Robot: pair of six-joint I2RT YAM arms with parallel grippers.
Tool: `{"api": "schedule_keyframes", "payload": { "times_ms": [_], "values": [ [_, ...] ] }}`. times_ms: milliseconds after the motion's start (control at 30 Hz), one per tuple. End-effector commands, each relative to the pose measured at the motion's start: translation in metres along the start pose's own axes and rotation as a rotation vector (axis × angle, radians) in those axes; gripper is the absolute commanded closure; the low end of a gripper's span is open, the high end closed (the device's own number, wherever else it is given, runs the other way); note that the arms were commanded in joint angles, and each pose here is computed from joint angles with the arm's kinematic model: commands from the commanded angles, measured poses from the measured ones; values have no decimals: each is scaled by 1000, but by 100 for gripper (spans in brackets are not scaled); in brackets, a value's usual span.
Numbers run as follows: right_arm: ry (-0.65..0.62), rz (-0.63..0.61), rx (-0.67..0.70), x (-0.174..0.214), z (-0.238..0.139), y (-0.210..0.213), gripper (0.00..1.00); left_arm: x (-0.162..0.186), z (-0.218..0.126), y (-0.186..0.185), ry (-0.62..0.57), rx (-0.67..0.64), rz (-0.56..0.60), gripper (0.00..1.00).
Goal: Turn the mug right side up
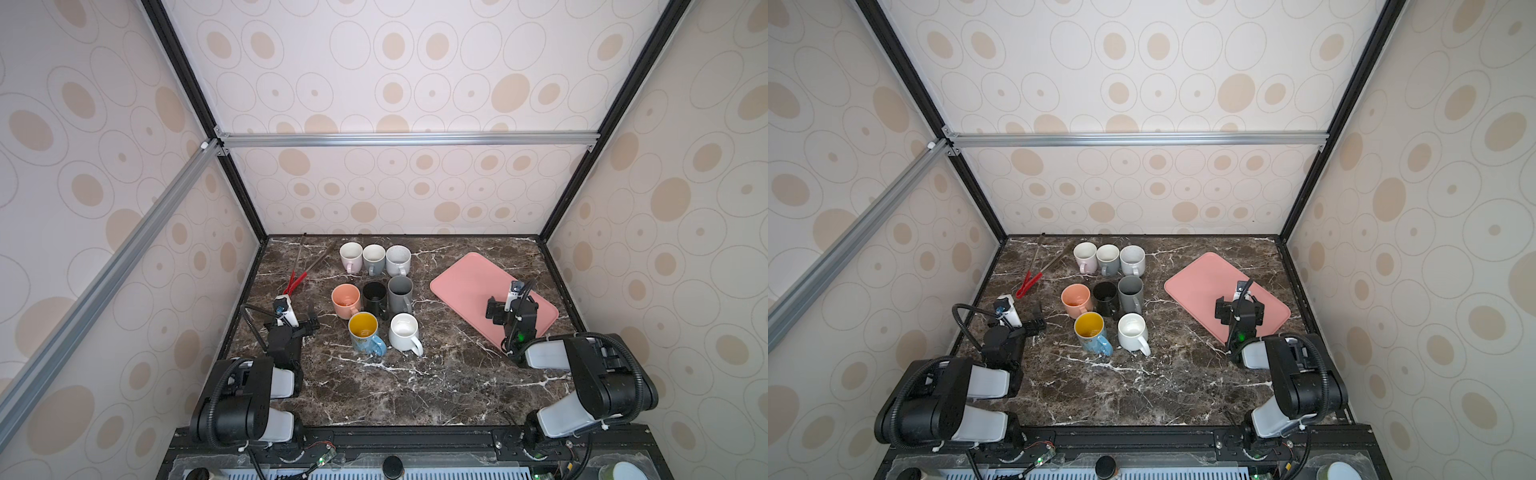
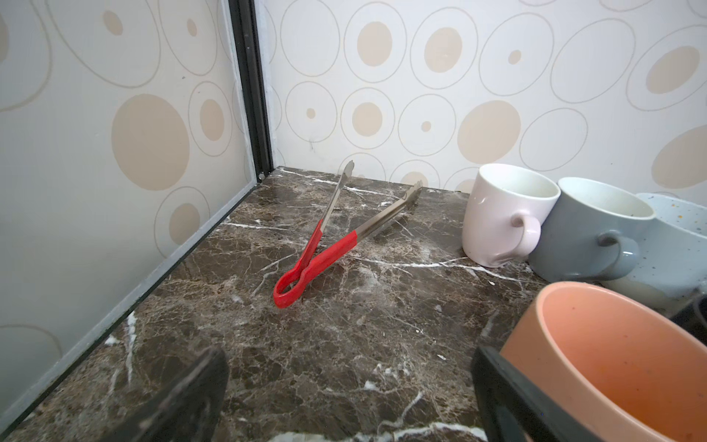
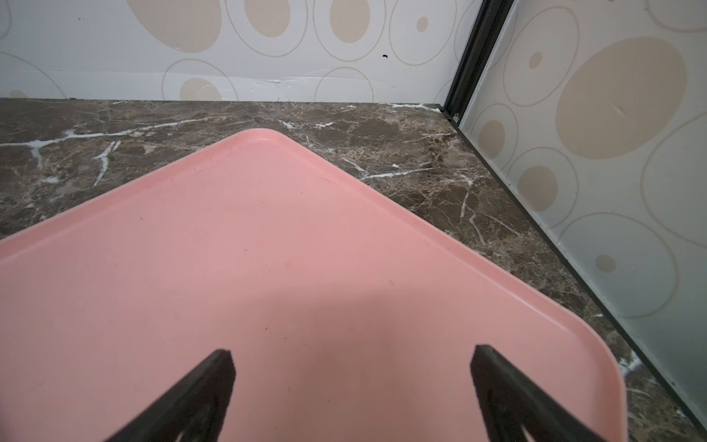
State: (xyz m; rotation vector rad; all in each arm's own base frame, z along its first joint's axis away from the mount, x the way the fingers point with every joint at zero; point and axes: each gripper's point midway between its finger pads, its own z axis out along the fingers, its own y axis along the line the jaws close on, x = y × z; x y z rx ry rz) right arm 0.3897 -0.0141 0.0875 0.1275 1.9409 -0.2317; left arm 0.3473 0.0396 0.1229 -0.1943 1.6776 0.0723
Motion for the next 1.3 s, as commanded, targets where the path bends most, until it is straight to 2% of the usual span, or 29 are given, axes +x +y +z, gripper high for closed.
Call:
{"api": "schedule_keyframes", "payload": {
  "times_ms": [0,367,533,1267],
  "values": [
    [-4,8,22,-3,2,-5,0,-27,8,-9,-94,44,38,0],
    [-6,8,21,-4,2,-4,0,-9,19,-19,-36,53,85,0],
    [-7,8,21,-4,2,-4,0,-14,17,-19,-70,57,82,0],
    [-5,8,22,-4,2,-4,0,-8,26,-26,-26,28,134,0]
  ]
}}
